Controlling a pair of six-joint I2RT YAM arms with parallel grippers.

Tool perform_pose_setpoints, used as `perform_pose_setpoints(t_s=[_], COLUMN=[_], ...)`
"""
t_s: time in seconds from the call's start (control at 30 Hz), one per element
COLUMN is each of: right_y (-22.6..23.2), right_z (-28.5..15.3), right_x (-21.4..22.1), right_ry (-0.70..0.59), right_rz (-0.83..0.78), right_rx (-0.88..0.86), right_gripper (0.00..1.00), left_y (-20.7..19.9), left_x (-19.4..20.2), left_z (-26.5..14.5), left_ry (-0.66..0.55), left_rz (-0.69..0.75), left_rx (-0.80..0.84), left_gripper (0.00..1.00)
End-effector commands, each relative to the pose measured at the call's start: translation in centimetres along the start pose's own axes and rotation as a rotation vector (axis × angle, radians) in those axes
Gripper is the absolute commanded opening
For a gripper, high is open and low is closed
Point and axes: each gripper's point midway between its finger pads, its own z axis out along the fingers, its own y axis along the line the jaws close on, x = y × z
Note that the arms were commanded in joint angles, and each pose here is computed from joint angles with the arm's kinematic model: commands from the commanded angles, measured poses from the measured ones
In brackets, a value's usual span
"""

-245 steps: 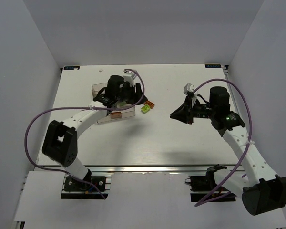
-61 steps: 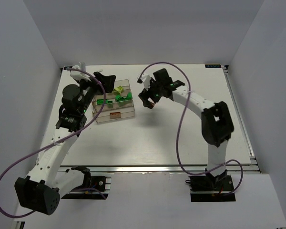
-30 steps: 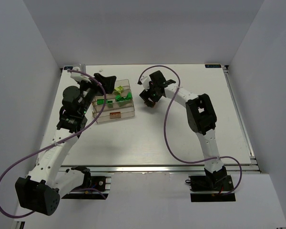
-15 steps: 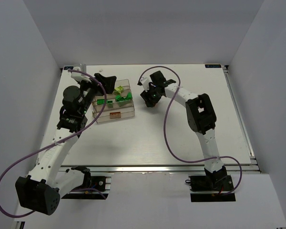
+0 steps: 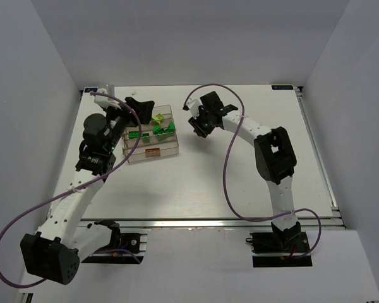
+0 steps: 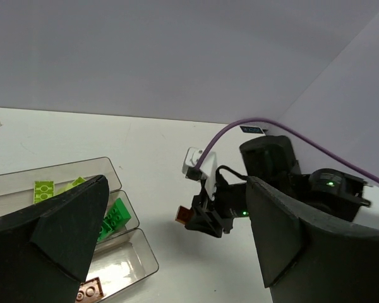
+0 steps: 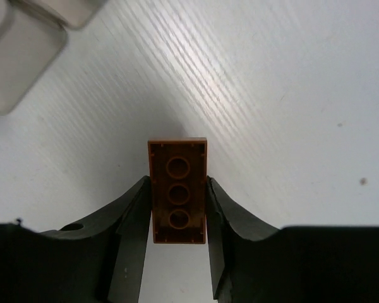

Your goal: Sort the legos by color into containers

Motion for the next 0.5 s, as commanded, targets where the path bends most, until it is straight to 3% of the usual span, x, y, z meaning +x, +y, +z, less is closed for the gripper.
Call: perform_pose_setpoints(t_s=[0.0, 0.23, 0.47], right_y=[0.0, 4.6, 8.9], right_z=[-3.8, -5.3, -3.3], right_x=[-6.2, -10.3, -12.0], right_ry=[-0.169, -0.292, -0.309], right_rz=[-0.102, -0.173, -0.178], right_rx=[0.069, -0.144, -0.326], right_gripper=[0.07, 0.02, 0.16], left_y=[-0.1, 0.0, -0.3], left_x=[-0.5, -1.0, -1.5], left_z=[-0.3, -0.7, -1.1], left_ry=[-0.025, -0.044, -0.065], left_rz=[0.015, 0.019, 0.023], left_rx=[0.008, 0.003, 0.013], left_gripper=[0.98, 0.98, 0.98])
